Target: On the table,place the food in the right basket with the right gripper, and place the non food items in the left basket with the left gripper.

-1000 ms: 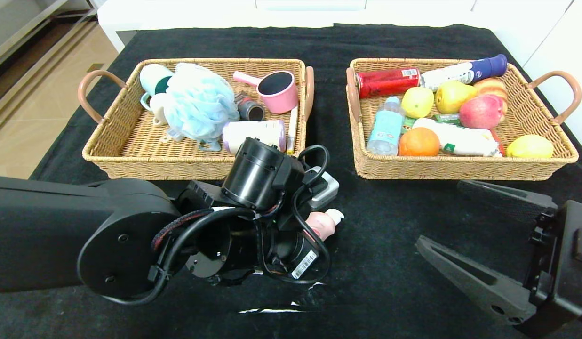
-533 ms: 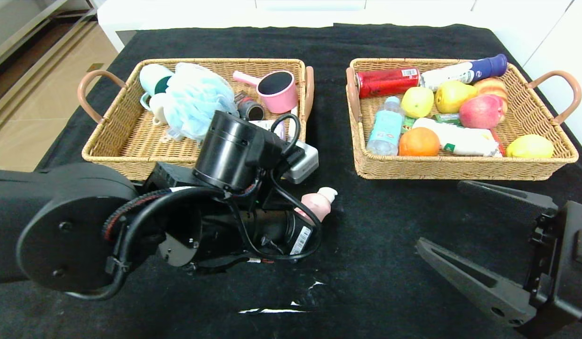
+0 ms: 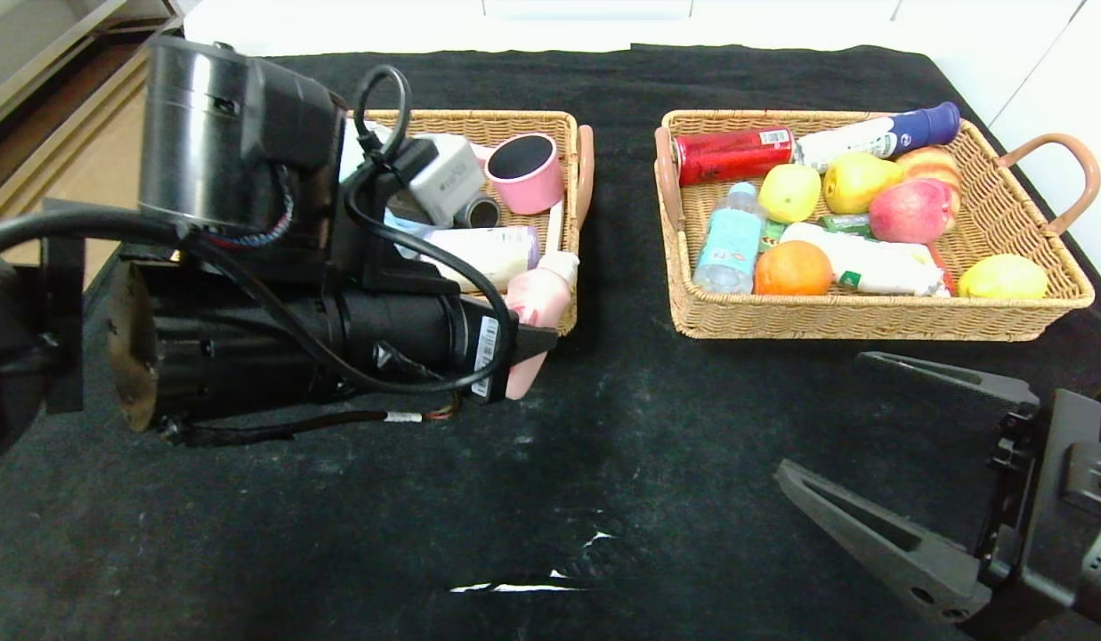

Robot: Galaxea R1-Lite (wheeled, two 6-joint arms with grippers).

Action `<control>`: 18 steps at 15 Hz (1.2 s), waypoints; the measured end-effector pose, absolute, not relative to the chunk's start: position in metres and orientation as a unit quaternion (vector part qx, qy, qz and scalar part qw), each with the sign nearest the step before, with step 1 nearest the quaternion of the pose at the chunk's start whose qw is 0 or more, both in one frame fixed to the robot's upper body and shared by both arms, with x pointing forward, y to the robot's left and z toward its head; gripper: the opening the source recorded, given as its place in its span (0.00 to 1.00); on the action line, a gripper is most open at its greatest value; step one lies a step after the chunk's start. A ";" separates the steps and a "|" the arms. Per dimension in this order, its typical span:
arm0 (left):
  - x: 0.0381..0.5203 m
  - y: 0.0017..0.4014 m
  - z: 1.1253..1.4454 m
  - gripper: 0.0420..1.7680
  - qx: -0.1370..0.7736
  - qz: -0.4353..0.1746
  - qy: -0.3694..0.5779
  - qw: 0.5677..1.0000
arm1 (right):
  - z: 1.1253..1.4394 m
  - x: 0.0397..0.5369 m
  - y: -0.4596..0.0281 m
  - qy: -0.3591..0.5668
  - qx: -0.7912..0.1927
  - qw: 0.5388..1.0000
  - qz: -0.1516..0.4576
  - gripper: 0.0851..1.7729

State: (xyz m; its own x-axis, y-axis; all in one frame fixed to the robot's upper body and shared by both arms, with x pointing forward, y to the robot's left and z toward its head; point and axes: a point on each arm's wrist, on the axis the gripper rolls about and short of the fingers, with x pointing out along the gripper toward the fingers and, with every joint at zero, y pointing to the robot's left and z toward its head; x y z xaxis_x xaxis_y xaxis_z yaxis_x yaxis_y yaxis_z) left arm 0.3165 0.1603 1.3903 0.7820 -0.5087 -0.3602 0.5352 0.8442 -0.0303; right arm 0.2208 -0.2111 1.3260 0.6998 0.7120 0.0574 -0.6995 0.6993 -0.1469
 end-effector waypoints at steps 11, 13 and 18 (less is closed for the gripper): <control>0.374 0.185 1.450 0.46 -0.001 -0.191 0.116 0.975 | 1.326 0.221 -0.211 -0.056 -0.057 0.920 0.383 0.96; 0.392 0.185 1.456 0.46 -0.003 -0.175 0.102 0.979 | 1.326 0.221 -0.211 -0.056 -0.056 0.920 0.383 0.96; 0.424 0.179 1.453 0.47 -0.003 -0.159 0.100 0.982 | 1.327 0.221 -0.211 -0.058 -0.056 0.920 0.384 0.96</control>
